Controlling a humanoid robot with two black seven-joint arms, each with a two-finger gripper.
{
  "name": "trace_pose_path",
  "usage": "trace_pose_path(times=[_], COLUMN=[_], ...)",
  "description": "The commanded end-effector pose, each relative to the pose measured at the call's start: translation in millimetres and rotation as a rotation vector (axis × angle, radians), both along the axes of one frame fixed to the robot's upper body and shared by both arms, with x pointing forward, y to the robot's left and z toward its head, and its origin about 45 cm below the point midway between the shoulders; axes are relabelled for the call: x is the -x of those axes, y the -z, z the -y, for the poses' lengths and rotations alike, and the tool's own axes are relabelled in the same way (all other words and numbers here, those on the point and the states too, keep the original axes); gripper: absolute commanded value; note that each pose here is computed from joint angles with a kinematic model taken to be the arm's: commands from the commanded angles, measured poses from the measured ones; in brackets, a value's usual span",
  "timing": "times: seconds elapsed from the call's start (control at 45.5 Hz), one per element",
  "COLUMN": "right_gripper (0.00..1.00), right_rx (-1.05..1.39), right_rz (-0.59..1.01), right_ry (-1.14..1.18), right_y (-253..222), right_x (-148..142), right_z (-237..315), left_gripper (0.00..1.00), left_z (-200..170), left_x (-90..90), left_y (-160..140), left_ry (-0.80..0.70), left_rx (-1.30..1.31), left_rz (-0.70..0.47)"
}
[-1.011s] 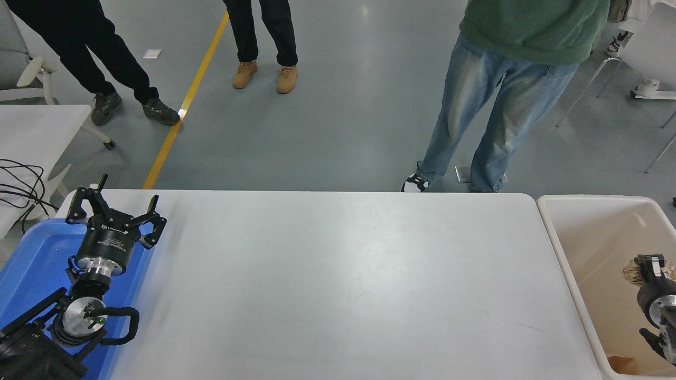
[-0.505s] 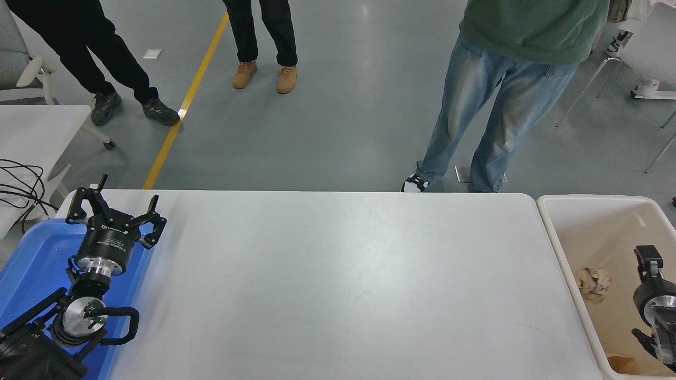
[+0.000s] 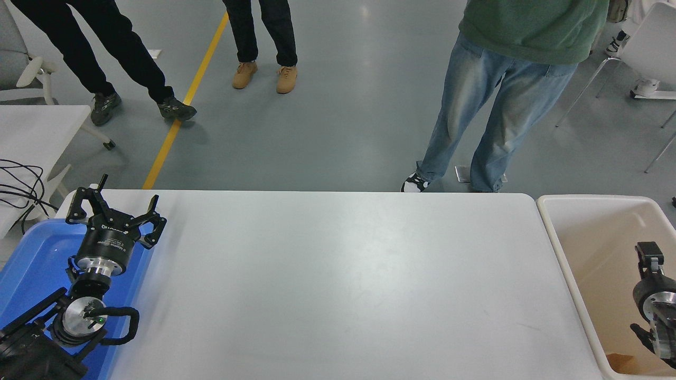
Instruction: Clean the table surface
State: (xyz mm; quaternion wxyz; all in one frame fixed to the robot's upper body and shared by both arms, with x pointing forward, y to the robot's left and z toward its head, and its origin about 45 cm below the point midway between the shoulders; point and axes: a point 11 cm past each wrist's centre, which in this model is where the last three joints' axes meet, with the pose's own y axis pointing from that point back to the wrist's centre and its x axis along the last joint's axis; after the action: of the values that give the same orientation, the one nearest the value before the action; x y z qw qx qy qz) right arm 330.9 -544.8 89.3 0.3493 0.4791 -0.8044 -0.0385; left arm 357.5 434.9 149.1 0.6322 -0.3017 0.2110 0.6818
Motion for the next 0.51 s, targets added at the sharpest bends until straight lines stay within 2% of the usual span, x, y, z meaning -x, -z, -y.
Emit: trace_pose_path(times=[0.0,0.154,0.308,0.484], right_gripper=[0.99,0.99,0.99,0.99], right_rx=[-0.100,-0.345,-0.497,-0.564], right_rz=[0.109,0.341,0.420,0.434], right_ry=[0.011,0.038,-0.023,-0.081], right_y=[-24.2,-67.3,-71.5,-70.6], right_x=[-24.8,-50.9,-59.3,-62.1], right_z=[-1.3,7.7,-5.0,-14.7], left_gripper=[0.99,0.99,0.99,0.99], left_z=[0.0,-0.1,-0.1,-0.1], left_x=[0.0,0.0,0.0,0.0], left_y=[-0.1,-0.1,-0.1,-0.1], left_ry=[0.000,-0.001,-0.001,-0.001], left_rx=[0.000,0.001,0.001,0.001], left_rz=[0.000,0.000,0.000,0.000])
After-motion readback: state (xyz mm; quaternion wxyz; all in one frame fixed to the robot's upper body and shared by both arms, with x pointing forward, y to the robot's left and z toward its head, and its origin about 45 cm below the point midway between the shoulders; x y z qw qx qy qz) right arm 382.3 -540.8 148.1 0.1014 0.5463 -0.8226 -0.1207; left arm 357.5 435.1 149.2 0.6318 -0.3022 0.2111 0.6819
